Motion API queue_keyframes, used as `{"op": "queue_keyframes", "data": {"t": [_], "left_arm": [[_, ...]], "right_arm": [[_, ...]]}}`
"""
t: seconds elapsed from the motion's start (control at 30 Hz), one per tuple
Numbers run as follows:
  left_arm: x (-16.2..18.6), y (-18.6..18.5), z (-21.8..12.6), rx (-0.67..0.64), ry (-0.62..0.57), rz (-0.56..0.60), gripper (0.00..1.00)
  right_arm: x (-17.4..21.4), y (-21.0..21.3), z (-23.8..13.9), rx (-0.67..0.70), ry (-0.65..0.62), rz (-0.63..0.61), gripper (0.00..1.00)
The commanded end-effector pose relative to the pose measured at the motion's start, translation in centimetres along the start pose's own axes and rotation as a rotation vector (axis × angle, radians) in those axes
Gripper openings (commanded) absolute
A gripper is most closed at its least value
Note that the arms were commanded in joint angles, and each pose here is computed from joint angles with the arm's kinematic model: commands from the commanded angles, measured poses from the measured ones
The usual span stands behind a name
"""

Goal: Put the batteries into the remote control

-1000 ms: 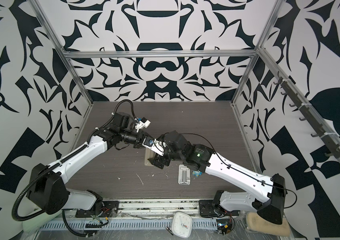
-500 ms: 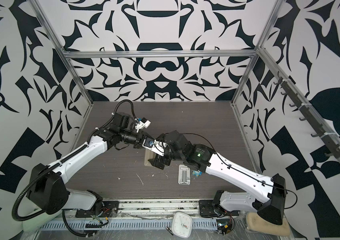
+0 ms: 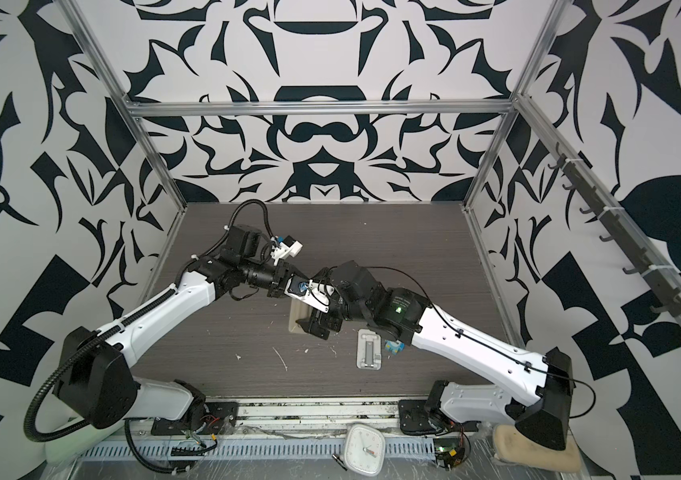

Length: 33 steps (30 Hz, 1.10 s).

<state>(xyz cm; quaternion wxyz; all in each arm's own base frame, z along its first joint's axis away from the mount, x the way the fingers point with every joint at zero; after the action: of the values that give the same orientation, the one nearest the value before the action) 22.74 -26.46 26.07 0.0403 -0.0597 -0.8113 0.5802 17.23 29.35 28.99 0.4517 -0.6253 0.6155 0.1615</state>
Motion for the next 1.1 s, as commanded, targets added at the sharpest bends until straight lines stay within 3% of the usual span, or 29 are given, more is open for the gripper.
{"op": "queue_keyframes", "data": {"t": [0.0, 0.47, 1.07], "left_arm": [[0.6, -0.8, 0.1, 0.041, 0.043, -0.006, 0.00], [1.1, -0.3, 0.2, 0.036, 0.048, -0.014, 0.00], [1.4, -0.2, 0.2, 0.034, 0.050, -0.012, 0.00]], "right_arm": [[0.3, 0.7, 0.1, -0.030, -0.010, 0.029, 1.00], [-0.6, -0.1, -0.8, 0.011, -0.026, 0.046, 1.00], [-1.1, 0.5, -1.1, -0.035, -0.061, 0.065, 1.00]]}}
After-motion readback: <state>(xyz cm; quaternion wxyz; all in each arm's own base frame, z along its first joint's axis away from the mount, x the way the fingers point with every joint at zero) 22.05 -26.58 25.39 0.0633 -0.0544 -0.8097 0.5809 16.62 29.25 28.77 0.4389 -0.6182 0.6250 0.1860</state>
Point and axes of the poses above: each gripper's point midway between its finger pads, its own z axis out along the fingers, its own y axis along the line the jaws close on, x = y × z, the point moved 4 cm from there along -z, back along the fingers, and after that the axes turned 10 degrees about -z, right-handed, at the moved point
